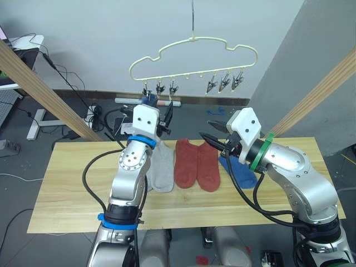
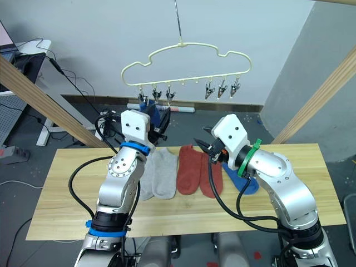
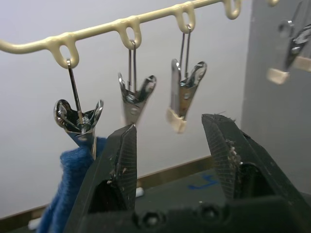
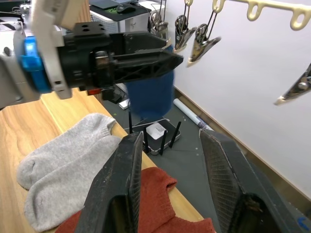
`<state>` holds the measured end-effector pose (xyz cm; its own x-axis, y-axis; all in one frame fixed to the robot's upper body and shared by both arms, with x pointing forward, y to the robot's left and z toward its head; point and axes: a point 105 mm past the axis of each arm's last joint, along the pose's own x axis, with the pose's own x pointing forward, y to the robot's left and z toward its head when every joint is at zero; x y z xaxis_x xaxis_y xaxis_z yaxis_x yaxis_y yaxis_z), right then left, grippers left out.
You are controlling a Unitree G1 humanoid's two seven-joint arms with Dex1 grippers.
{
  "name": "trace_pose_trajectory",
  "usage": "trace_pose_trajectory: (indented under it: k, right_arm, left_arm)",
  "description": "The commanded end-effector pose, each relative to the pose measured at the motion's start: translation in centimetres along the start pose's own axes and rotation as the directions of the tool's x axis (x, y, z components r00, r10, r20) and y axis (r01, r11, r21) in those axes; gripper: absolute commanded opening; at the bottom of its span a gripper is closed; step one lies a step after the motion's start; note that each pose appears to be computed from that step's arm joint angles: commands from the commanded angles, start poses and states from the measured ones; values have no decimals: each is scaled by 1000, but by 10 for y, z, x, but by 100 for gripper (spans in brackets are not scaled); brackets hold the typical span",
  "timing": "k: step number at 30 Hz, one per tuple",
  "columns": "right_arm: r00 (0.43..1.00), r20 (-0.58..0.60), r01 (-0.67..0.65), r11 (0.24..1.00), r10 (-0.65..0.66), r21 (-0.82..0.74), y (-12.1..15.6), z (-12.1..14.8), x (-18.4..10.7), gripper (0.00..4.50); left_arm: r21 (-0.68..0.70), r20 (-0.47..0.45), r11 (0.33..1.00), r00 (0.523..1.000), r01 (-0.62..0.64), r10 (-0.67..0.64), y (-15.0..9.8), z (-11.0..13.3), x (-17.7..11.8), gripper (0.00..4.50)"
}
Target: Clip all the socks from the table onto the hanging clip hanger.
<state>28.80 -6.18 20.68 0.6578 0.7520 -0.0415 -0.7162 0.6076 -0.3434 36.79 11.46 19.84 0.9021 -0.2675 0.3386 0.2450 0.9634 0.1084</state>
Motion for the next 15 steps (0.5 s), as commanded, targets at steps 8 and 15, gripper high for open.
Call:
trace_pose_trajectory:
  k: [8,15]
  right_arm:
    - [999,43,25,999,-24,-22,-6,12,-7,190]
    - [999,46,30,999,-29,-17,-8,13,-8,190]
  left_arm:
    - [14,77,999,996,-48,47,5,15,10,236]
    - [1,103,998,993,-58,58,3,19,22,236]
